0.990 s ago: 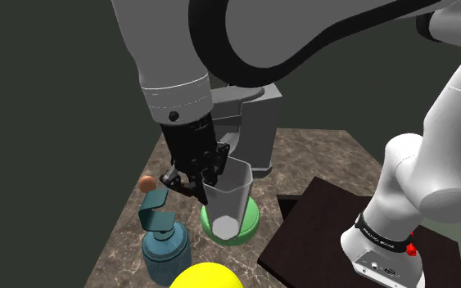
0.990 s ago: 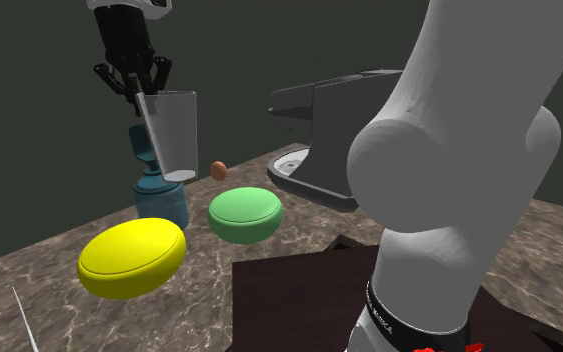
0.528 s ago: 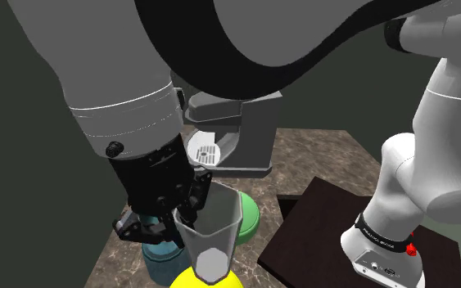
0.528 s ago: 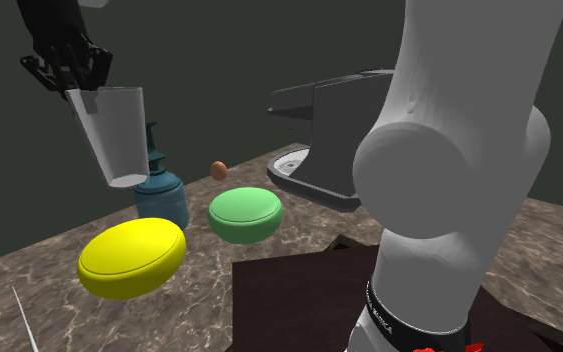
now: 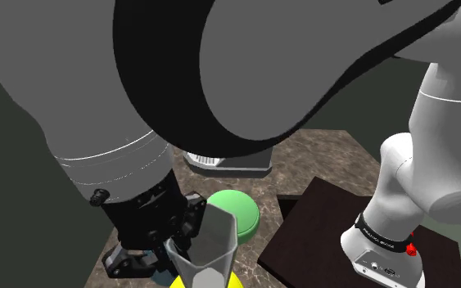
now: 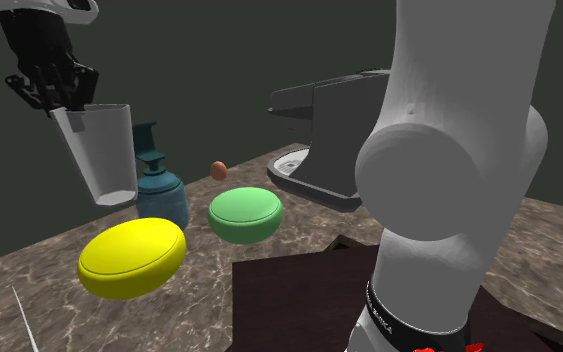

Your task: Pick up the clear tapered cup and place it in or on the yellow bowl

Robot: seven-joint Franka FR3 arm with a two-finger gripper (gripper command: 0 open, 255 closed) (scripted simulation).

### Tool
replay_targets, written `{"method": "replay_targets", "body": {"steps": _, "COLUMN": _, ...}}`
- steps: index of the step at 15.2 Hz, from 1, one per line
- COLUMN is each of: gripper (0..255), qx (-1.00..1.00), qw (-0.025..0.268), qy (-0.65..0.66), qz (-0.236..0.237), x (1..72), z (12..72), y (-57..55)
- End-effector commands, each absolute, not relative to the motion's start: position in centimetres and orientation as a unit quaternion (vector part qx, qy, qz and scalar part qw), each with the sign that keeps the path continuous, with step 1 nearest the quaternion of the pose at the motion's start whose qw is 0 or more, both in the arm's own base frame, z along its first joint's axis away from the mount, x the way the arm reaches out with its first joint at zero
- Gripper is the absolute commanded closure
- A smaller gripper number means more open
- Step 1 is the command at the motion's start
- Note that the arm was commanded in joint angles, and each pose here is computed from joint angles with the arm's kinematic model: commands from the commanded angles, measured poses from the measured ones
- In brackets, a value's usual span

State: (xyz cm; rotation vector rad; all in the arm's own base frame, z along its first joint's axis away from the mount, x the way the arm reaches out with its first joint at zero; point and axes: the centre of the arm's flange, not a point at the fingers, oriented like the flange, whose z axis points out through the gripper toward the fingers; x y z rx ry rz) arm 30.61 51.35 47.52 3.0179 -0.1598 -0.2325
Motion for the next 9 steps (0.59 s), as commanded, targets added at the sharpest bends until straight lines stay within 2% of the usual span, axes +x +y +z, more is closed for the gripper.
{"method": "replay_targets", "body": {"steps": 1, "gripper": 255, "qx": 0.994, "qw": 0.055, "qy": -0.053, "qz": -0.076, "x": 30.6, "z": 46.4, "y": 51.4}}
{"method": "replay_targets", "body": {"steps": 9, "gripper": 255, "qx": 0.994, "qw": 0.055, "qy": -0.053, "qz": -0.076, "x": 30.6, "z": 42.2, "y": 51.4}}
